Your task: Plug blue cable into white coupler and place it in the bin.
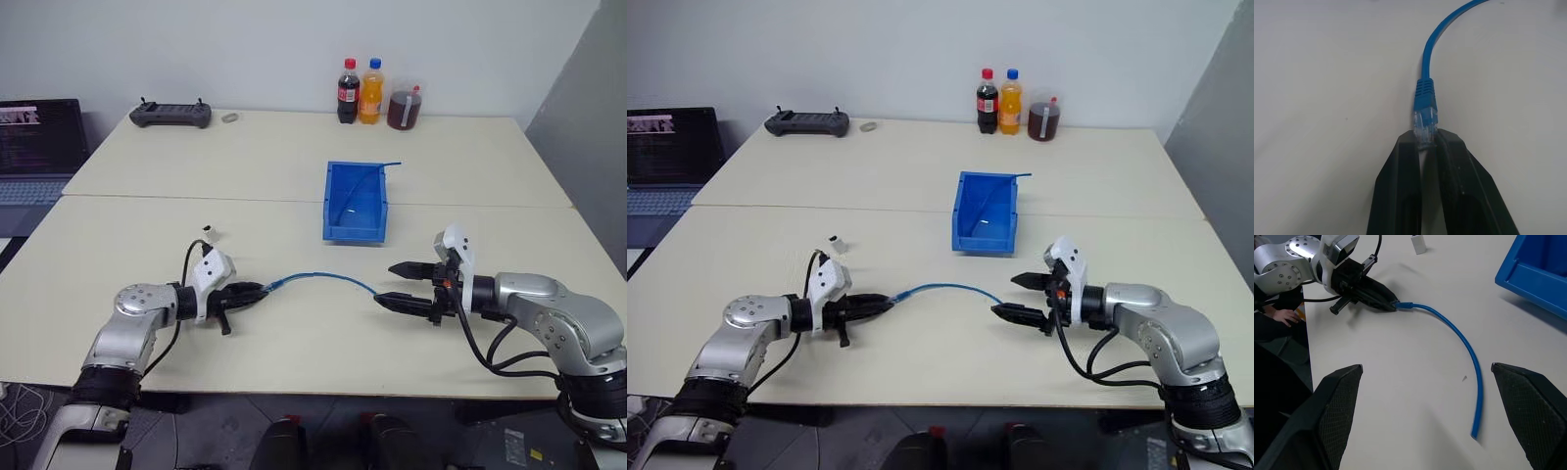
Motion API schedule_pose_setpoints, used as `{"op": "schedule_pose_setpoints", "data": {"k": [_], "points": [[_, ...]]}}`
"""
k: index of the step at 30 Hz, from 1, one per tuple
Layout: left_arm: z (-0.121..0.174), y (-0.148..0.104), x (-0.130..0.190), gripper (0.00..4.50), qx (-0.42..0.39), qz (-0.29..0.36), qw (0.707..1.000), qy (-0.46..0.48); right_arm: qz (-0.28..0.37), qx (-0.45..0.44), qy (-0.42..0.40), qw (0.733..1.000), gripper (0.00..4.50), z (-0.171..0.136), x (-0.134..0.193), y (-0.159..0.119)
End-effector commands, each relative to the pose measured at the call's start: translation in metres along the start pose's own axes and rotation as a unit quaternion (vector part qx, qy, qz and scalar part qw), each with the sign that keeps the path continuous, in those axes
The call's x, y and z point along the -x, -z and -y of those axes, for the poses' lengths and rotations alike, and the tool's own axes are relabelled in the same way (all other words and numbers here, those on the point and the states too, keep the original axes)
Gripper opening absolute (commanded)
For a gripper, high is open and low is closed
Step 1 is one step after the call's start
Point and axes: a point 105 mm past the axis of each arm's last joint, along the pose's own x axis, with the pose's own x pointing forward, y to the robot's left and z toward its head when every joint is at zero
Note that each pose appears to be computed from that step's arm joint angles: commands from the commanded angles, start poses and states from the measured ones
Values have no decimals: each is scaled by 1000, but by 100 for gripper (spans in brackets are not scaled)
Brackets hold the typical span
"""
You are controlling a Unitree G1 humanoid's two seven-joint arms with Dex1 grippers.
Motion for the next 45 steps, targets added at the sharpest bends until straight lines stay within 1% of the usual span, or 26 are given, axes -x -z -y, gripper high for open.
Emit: {"op": "schedule_pose_setpoints", "data": {"k": [1, 2, 5, 7, 9, 14, 17, 21, 28, 32, 37, 43, 45], "points": [[19, -34, -1, 18, 44, 67, 997, 10, 21, 5, -16, 1000, 450, -11, 1, -10], [25, -39, -2, 18, 65, 79, 995, 14, 22, -1, -21, 1000, 450, -14, 0, -10], [44, -54, -7, 18, 132, 117, 984, 27, 36, -58, -47, 997, 450, -25, -1, -9], [50, -70, -12, 18, 171, 153, 973, 29, 41, -89, -62, 993, 450, -31, -1, -8], [55, -85, -16, 18, 196, 183, 963, 35, 50, -115, -66, 990, 450, -31, -1, -9], [62, -107, -25, 18, 233, 218, 946, 47, 76, -165, -83, 980, 450, -33, -10, -18], [74, -109, -31, 18, 236, 213, 946, 66, 97, -187, -95, 973, 450, -33, -19, -27], [86, -106, -33, 18, 239, 203, 945, 89, 104, -195, -109, 969, 450, -36, -23, -36], [105, -107, -30, 18, 231, 196, 944, 129, 84, -186, -145, 968, 450, -48, -29, -39], [110, -109, -29, 18, 226, 195, 943, 148, 79, -190, -158, 966, 450, -50, -30, -38], [112, -106, -28, 18, 215, 185, 946, 157, 77, -197, -157, 965, 450, -45, -29, -39], [107, -104, -28, 18, 209, 178, 949, 154, 78, -201, -154, 964, 450, -40, -27, -41], [106, -105, -29, 18, 207, 180, 949, 154, 78, -202, -154, 964, 412, -40, -27, -41]]}}
